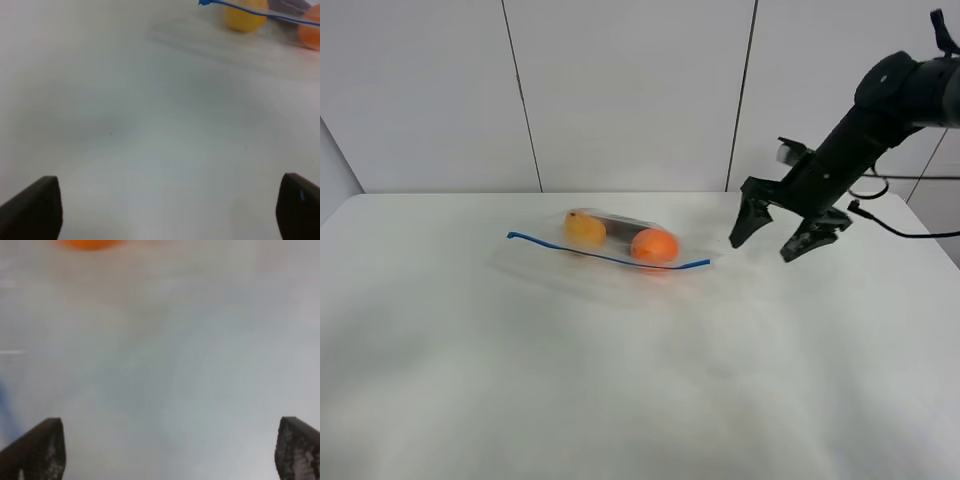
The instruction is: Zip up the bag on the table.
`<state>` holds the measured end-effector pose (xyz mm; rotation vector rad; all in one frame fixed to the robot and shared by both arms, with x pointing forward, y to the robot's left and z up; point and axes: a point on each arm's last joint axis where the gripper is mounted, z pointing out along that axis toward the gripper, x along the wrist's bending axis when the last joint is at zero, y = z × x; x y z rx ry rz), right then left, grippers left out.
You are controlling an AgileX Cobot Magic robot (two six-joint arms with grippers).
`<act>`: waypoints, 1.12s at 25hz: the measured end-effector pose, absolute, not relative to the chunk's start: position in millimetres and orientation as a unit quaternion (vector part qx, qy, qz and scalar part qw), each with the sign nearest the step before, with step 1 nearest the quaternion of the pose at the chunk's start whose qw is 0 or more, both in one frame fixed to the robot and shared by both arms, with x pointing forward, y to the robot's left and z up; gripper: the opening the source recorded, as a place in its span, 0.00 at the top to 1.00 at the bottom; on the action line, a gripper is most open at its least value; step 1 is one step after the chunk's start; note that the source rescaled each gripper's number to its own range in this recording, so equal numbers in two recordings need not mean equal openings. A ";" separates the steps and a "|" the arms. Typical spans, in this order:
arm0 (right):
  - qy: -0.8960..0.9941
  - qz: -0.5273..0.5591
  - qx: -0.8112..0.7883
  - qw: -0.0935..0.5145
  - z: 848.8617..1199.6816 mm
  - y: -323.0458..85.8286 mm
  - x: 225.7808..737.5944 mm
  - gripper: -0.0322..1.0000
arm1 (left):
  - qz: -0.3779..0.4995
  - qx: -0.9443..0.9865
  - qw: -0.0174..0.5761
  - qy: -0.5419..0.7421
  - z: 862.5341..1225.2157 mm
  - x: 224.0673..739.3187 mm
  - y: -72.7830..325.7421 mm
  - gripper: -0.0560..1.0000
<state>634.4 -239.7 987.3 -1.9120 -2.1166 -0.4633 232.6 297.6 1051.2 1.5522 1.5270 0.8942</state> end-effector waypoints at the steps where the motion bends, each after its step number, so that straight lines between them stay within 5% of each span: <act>1: -0.735 -0.131 -0.659 0.093 991.1 -247.1 635.1 0.02 | 0.351 0.609 0.384 0.599 1051.2 232.6 297.6 0.01; 6: -0.750 -0.051 -0.660 0.002 1004.6 -269.0 630.5 0.02 | 0.351 0.609 0.384 0.599 1051.2 232.6 297.6 0.01; 13: -0.747 -0.047 -0.663 -0.010 1025.5 -273.0 596.1 0.01 | 0.350 0.609 0.384 0.599 1051.2 232.6 297.6 0.01; 22: -0.745 -0.054 -0.665 -0.012 1047.8 -279.2 477.4 0.01 | 0.350 0.609 0.384 0.599 1051.2 232.6 297.6 0.01; 28: -0.737 -0.126 -0.659 -0.085 1044.7 -284.6 388.9 0.01 | 0.350 0.609 0.384 0.599 1051.2 232.6 297.6 0.01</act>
